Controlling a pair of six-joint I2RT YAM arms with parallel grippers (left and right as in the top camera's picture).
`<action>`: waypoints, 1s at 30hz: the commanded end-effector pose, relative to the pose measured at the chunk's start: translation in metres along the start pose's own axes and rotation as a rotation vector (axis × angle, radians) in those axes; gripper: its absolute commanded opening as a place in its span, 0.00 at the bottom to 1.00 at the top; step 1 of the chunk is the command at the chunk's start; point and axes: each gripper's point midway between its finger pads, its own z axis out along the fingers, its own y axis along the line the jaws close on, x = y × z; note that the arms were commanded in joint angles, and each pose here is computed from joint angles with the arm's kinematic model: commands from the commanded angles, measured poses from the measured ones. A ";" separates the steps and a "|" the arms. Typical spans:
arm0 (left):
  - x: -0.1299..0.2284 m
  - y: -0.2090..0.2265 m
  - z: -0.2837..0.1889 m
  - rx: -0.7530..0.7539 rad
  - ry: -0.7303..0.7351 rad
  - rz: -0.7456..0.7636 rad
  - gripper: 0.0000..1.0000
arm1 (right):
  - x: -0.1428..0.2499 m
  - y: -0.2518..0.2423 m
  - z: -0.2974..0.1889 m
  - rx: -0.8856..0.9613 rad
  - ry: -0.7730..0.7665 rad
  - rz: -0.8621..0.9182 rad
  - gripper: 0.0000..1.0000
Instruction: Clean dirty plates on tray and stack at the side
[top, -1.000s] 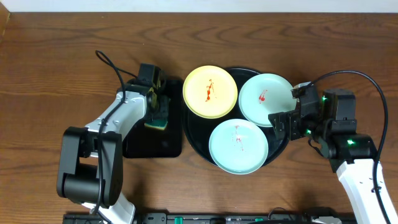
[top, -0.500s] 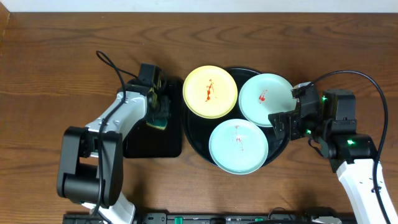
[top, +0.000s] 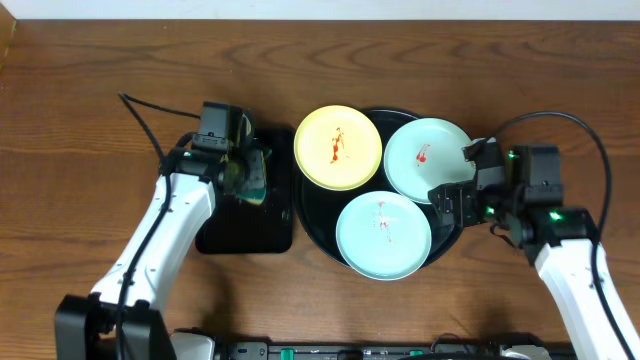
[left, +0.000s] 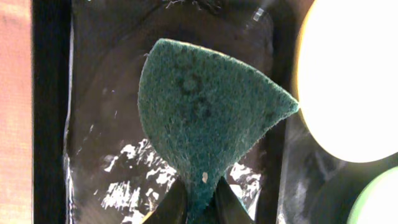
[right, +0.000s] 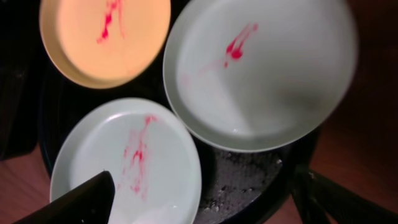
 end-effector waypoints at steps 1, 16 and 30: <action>-0.014 -0.006 -0.011 0.033 -0.074 -0.008 0.07 | 0.009 0.007 0.014 -0.038 0.068 0.026 0.80; -0.032 -0.029 -0.024 0.315 -0.081 -0.186 0.07 | 0.052 0.005 0.063 -0.049 0.306 0.086 0.71; -0.046 -0.010 -0.048 0.546 -0.096 -0.245 0.07 | 0.055 0.001 0.073 -0.048 0.326 0.094 0.66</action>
